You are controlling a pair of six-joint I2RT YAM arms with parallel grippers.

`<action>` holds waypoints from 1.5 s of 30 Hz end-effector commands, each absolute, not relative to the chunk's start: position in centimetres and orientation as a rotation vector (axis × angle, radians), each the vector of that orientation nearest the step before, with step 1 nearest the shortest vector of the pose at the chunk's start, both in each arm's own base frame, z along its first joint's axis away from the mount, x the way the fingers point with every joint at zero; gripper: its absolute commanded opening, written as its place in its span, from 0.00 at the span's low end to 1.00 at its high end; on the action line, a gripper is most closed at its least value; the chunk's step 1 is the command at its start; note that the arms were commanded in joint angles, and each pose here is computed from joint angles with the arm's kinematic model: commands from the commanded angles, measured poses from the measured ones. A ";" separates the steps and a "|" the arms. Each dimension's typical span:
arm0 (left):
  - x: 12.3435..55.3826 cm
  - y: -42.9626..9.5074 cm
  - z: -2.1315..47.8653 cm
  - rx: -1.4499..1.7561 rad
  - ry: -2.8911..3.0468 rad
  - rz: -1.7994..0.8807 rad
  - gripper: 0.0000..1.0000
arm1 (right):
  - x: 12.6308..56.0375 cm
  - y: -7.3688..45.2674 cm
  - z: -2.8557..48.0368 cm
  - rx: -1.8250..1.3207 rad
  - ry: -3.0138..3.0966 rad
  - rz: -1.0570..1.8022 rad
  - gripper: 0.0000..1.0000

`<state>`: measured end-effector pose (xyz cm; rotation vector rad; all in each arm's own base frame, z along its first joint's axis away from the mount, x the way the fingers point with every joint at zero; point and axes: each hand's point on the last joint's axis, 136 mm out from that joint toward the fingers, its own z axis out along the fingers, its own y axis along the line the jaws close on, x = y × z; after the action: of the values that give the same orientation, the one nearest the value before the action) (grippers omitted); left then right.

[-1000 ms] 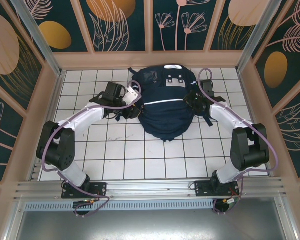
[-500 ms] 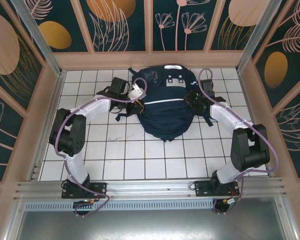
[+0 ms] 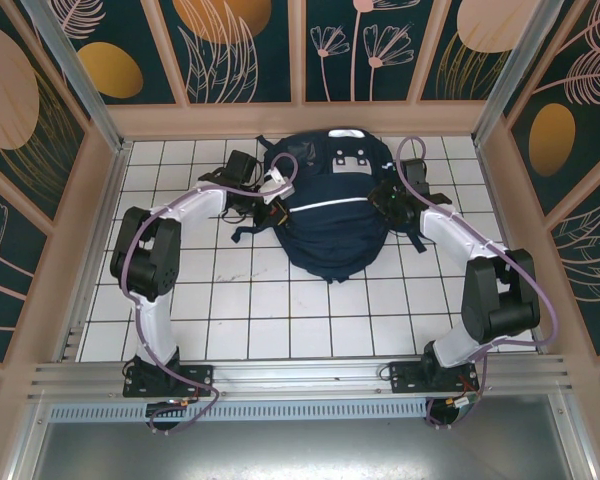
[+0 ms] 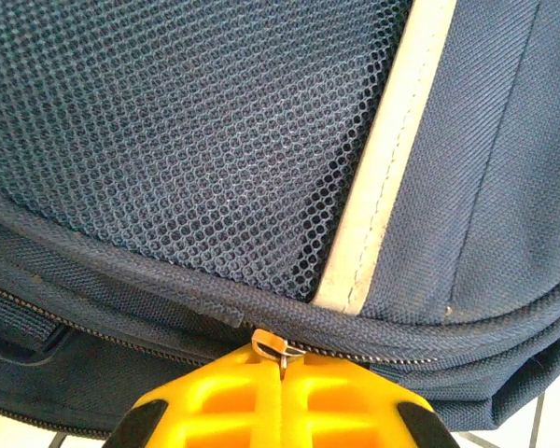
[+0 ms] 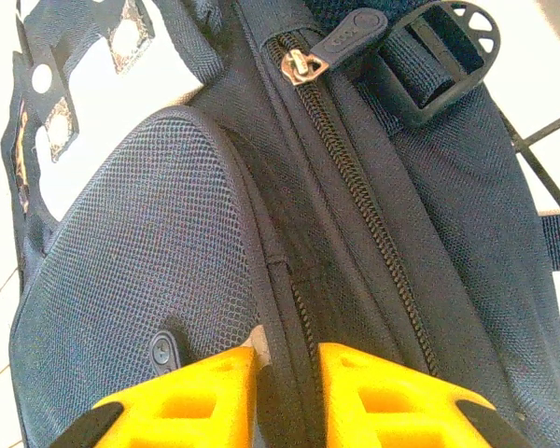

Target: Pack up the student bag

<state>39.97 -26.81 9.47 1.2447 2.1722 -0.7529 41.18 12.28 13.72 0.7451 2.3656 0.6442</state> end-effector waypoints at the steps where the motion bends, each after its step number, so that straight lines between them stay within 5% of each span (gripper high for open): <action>1: 39.1 -26.6 12.2 1.197 2.140 -0.757 0.00 | 40.6 11.5 14.9 0.762 2.325 0.612 0.28; 8: 38.4 -25.6 13.7 0.965 2.207 -0.766 0.00 | 37.1 10.5 14.5 0.670 2.373 0.521 0.63; 12: 38.1 -25.3 13.9 0.880 2.248 -0.783 0.00 | 34.4 11.8 12.5 0.621 2.441 0.637 0.70; 20: 36.6 -25.8 13.8 0.890 2.304 -0.783 0.00 | 33.2 16.8 10.7 0.519 2.469 0.940 0.59; 31: 32.2 -27.6 12.1 1.042 2.388 -0.738 0.00 | 33.2 17.1 9.7 0.717 2.410 0.952 0.25; 45: 30.5 -34.4 15.2 0.790 2.266 -1.013 0.00 | 33.1 20.4 10.5 0.705 2.379 1.022 0.18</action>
<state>31.89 -29.46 12.15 0.7944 2.3994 -0.8028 32.79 16.95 8.85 0.8092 2.4143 0.8584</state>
